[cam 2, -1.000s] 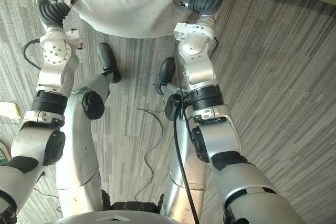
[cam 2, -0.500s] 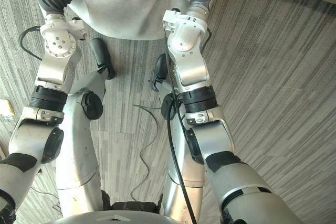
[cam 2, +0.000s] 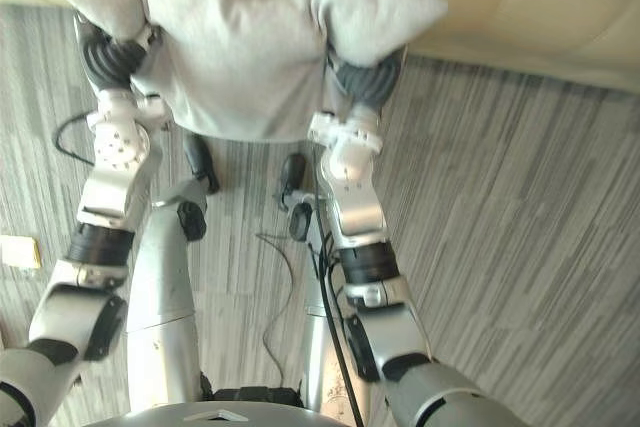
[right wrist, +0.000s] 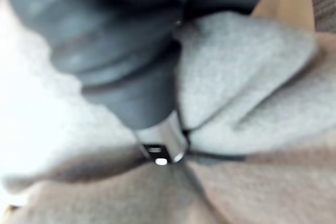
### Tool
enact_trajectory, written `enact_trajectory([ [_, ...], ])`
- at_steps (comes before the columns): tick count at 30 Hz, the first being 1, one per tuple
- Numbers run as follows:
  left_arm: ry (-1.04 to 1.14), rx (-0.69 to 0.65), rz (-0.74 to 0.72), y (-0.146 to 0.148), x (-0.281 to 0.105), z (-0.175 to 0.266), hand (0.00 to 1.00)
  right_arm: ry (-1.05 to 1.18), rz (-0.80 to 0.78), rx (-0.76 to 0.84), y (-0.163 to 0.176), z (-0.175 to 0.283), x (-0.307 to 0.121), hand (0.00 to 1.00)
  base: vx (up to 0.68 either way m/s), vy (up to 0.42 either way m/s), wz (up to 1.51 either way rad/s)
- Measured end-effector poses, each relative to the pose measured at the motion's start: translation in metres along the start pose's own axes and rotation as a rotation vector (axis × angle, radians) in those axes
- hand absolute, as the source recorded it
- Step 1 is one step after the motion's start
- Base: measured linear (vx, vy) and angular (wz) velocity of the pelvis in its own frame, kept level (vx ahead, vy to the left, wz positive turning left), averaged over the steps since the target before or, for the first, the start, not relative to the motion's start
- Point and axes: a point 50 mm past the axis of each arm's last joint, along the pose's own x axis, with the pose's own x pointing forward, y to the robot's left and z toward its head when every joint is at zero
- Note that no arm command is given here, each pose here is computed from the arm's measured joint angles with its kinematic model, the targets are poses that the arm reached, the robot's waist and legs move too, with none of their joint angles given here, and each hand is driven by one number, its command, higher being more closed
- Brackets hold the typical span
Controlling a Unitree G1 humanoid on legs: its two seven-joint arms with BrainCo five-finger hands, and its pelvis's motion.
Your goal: Pick up cushions and gather them together orderly.
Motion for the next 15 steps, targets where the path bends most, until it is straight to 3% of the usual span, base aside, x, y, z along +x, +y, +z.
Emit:
enact_trajectory([
  [9, 0.175, -0.044, -0.028, 0.015, -0.085, -0.041, 1.0, 0.268, 0.06, -0.067, -0.052, -0.053, -0.09, 1.0, 0.1, -0.015, 0.08],
  [15, 0.374, -0.021, -0.017, 0.047, -0.146, -0.063, 1.0, 0.418, 0.123, -0.069, -0.074, -0.058, -0.14, 1.0, 0.13, 0.015, 0.08],
])
